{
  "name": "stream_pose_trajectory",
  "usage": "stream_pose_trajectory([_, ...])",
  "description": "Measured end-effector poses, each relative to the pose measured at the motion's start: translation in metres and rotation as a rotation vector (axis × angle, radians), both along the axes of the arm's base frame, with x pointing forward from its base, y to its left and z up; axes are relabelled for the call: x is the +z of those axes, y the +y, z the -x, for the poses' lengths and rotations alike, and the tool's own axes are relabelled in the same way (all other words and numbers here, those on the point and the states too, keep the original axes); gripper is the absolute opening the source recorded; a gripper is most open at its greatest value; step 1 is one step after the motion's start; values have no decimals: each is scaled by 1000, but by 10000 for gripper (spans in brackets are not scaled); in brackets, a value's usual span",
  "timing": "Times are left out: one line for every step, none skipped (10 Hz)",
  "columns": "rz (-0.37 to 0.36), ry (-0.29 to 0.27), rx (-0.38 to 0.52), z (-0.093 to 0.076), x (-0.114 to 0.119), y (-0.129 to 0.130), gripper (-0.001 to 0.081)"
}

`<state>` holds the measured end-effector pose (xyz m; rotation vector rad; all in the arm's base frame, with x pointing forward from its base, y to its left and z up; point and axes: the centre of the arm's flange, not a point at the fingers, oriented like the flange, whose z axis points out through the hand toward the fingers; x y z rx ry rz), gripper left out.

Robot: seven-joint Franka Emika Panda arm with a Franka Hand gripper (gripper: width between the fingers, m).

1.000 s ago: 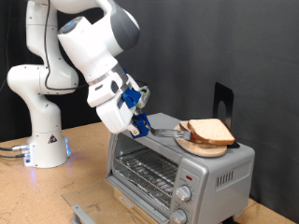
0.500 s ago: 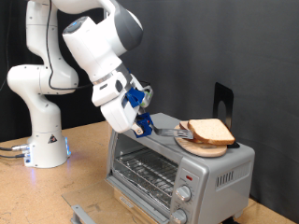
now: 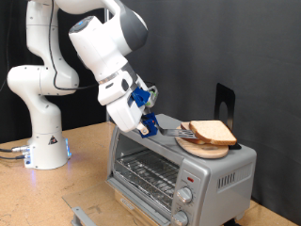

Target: Make a piece of toast with the oven

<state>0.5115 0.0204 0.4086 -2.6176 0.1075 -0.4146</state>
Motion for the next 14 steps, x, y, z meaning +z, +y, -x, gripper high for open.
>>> stream_pose_trajectory([2, -10, 3, -2, 2, 5, 363])
stream_pose_trajectory([0, -22, 4, -3, 4, 10, 363])
stream_pose_trajectory([-3, -31, 10, -5, 7, 17, 363])
stream_pose_trajectory([-6, -36, 15, -7, 10, 22, 363])
stream_pose_trajectory([-9, -36, 16, -8, 12, 28, 363])
stream_pose_trajectory([-8, -33, 14, -9, 13, 33, 363])
stream_pose_trajectory([-3, -29, 12, -10, 13, 36, 363])
stream_pose_trajectory([4, -19, 10, -10, 12, 39, 363])
stream_pose_trajectory([22, -7, 12, -10, 10, 40, 363])
stream_pose_trajectory([44, 10, 18, -9, 6, 41, 363])
stream_pose_trajectory([56, 21, 24, -9, 2, 40, 363])
stream_pose_trajectory([56, 26, 26, -10, 0, 40, 363])
stream_pose_trajectory([56, 25, 26, -10, 0, 41, 363])
stream_pose_trajectory([56, 24, 30, -10, 0, 43, 363])
